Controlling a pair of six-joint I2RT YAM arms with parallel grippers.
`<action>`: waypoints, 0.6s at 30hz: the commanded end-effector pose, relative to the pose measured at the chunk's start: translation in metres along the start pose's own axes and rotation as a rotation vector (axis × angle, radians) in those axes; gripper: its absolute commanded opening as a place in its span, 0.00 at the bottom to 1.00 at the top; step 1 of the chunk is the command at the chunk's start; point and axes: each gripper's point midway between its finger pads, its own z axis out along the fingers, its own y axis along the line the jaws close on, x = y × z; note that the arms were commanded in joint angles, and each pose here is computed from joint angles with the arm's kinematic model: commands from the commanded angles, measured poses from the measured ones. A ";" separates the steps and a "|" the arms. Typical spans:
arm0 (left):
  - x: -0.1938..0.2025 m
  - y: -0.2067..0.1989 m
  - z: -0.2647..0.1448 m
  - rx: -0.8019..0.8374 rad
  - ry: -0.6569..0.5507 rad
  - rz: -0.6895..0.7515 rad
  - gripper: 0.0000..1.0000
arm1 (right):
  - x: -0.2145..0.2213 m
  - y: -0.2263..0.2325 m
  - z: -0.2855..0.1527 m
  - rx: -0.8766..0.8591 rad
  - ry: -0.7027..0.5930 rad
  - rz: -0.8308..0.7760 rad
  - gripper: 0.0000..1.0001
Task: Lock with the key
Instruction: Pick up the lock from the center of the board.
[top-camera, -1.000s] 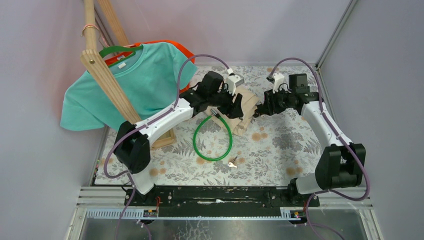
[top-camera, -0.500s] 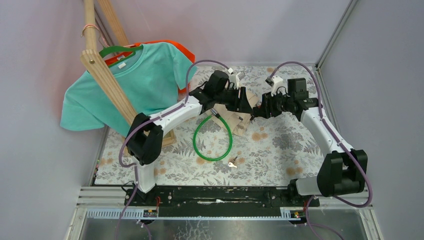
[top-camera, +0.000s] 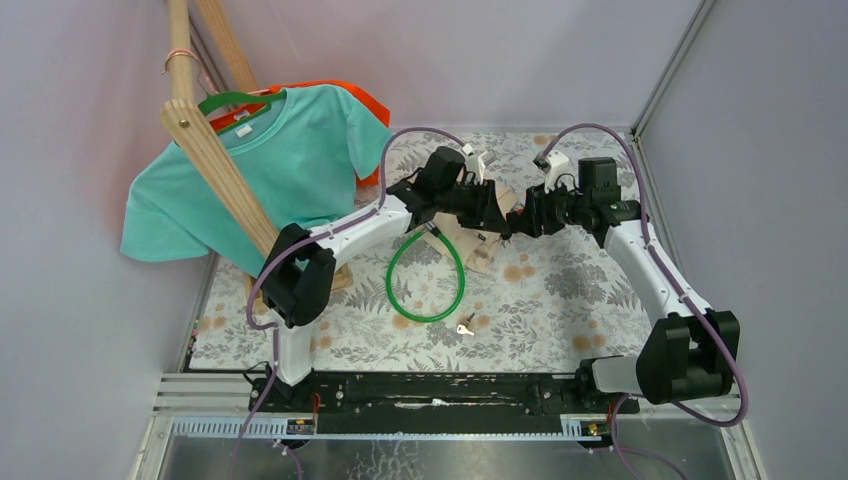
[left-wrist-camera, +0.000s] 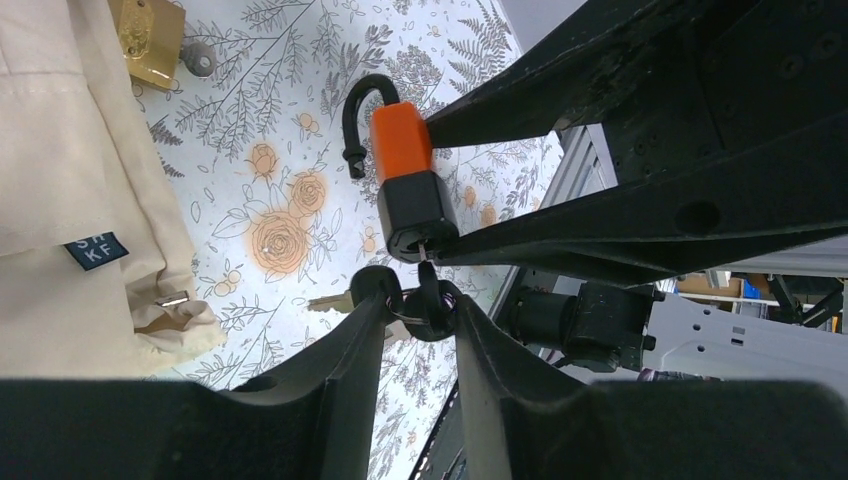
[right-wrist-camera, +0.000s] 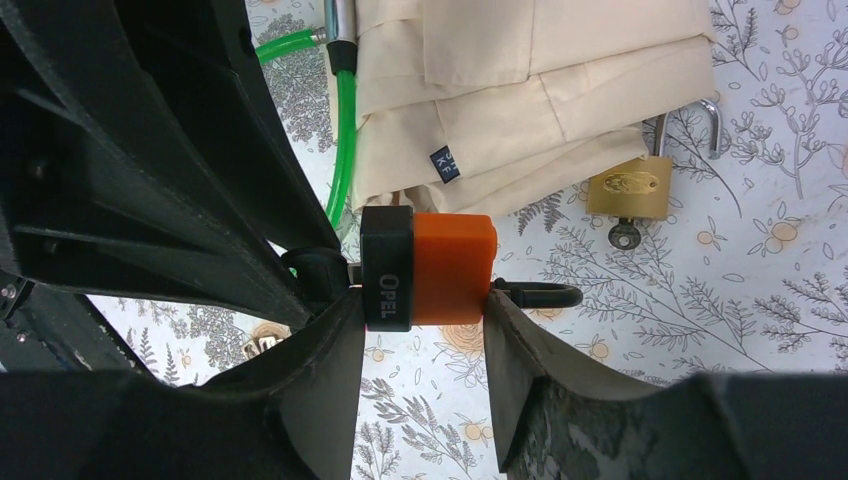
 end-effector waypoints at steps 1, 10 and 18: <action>-0.015 -0.019 0.004 0.071 -0.039 0.041 0.36 | -0.021 0.014 -0.005 -0.048 -0.080 -0.044 0.00; -0.013 -0.018 0.007 0.087 -0.029 0.031 0.23 | -0.018 0.015 -0.005 -0.055 -0.078 -0.045 0.00; -0.008 -0.020 0.006 0.114 -0.021 0.051 0.00 | -0.016 0.015 -0.004 -0.057 -0.080 -0.043 0.01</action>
